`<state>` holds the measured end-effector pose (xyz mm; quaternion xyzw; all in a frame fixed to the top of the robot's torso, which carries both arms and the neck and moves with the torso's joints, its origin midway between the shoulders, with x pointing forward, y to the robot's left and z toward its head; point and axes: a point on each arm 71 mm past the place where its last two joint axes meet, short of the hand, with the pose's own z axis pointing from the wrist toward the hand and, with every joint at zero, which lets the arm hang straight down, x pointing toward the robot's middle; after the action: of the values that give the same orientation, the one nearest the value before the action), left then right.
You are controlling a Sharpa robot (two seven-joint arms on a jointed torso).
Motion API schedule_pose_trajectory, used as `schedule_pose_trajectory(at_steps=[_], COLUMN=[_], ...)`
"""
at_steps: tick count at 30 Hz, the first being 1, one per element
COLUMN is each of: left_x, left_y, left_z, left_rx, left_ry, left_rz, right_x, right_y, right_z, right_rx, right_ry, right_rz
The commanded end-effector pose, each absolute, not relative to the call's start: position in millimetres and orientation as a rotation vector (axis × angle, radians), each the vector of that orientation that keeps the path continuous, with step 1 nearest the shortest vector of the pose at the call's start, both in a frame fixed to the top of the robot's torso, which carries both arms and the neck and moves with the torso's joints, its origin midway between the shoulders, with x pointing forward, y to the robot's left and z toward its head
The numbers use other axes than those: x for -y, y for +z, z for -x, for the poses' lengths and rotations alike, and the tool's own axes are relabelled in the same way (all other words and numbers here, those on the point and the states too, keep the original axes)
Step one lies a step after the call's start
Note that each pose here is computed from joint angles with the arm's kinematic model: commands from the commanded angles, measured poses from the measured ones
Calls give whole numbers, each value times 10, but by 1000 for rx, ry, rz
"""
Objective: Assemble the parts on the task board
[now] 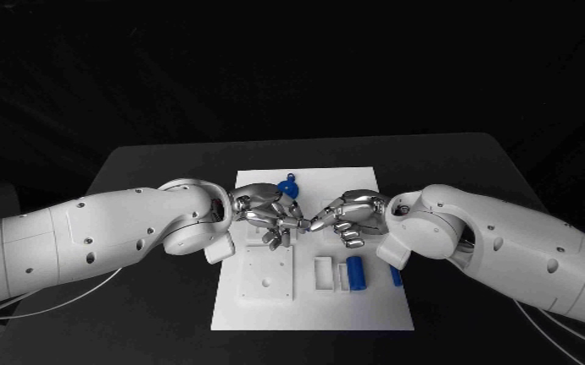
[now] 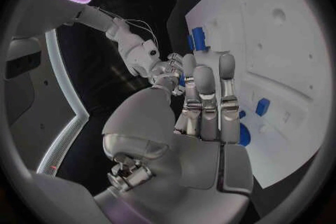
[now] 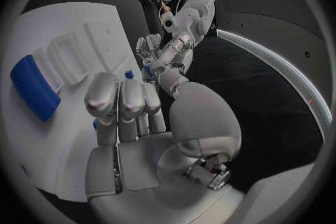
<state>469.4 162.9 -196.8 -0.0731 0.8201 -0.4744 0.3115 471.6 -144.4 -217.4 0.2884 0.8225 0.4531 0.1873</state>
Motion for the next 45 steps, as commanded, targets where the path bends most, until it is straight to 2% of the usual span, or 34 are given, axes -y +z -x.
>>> schedule_pose_trajectory(at_steps=[1,21,45], left_x=[-1577,-1540,-1512], left_y=[-1958,-1960,-1925], left_z=[-4669,-4651,-4683], left_rx=[-2172,-2194,-2137], left_ry=[-1297,-1334,-1388], left_rz=[194,198,285], right_x=[1373,1356,1353], right_y=[-2169,-2181,-2192], right_z=[-4673,-4680,-4691], right_rx=[-2353,-2343,-2323], right_ry=[1312,1303,1288], right_rz=[-761,-775,-822])
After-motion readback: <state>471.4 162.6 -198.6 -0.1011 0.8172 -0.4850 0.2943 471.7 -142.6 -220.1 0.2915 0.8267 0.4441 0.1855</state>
